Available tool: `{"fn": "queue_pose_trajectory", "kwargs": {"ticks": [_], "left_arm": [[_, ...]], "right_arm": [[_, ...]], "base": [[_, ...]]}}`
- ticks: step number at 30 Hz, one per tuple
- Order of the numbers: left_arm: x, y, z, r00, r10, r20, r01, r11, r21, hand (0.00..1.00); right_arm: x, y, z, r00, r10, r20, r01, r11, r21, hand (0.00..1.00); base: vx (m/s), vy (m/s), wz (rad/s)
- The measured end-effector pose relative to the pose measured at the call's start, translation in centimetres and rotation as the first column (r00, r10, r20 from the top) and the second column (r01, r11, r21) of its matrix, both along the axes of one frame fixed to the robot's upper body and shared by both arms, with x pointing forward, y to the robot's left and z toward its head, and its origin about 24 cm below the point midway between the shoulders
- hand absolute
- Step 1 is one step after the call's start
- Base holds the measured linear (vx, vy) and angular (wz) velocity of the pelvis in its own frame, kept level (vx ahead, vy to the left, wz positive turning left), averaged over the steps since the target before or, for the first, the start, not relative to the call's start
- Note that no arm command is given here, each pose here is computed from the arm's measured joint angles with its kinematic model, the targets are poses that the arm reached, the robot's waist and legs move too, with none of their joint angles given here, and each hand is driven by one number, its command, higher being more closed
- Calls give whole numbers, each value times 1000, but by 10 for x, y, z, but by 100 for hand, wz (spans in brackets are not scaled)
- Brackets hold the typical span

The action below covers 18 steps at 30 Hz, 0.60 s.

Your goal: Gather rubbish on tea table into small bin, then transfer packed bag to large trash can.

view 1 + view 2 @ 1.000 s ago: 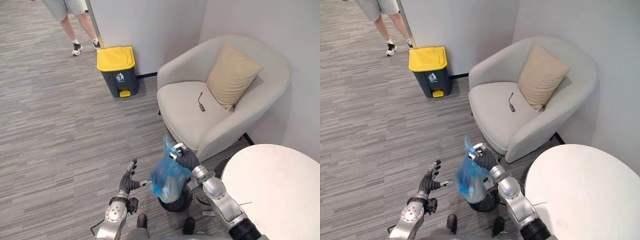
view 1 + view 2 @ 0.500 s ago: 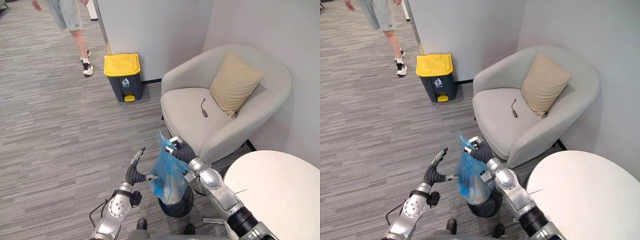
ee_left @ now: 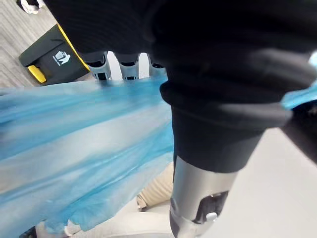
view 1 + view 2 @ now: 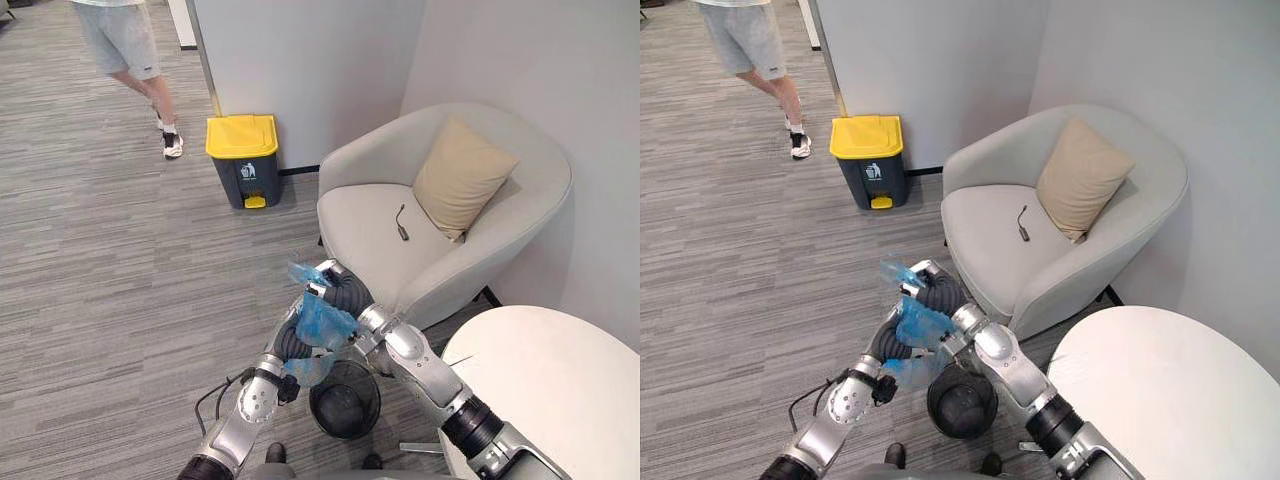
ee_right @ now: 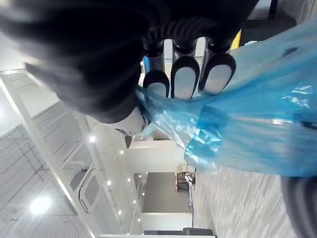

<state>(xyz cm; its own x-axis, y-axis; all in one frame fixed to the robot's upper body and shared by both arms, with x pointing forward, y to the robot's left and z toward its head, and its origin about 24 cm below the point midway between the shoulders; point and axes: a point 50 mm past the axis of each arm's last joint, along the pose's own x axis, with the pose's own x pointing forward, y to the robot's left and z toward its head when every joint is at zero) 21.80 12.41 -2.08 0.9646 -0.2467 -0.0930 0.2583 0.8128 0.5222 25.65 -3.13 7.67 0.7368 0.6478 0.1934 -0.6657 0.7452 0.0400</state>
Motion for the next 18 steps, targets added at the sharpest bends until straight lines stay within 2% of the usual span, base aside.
{"fn": "queue_pose_trajectory", "kwargs": {"ticks": [7, 17, 18], "left_arm": [[0, 5, -12, 999, 39, -38, -37, 998, 50, 0], [0, -8, -17, 999, -14, -29, 17, 995, 100, 0], [1, -11, -17, 999, -18, -29, 20, 995, 97, 100]], "right_arm": [[3, 17, 18, 996, 77, 42, -78, 996, 32, 100], [-2, 35, 21, 988, 145, 45, -145, 989, 0, 100], [-3, 36, 20, 988, 149, 38, -150, 989, 5, 100]], "base": [[0, 0, 0], [0, 0, 0], [0, 0, 0]]}}
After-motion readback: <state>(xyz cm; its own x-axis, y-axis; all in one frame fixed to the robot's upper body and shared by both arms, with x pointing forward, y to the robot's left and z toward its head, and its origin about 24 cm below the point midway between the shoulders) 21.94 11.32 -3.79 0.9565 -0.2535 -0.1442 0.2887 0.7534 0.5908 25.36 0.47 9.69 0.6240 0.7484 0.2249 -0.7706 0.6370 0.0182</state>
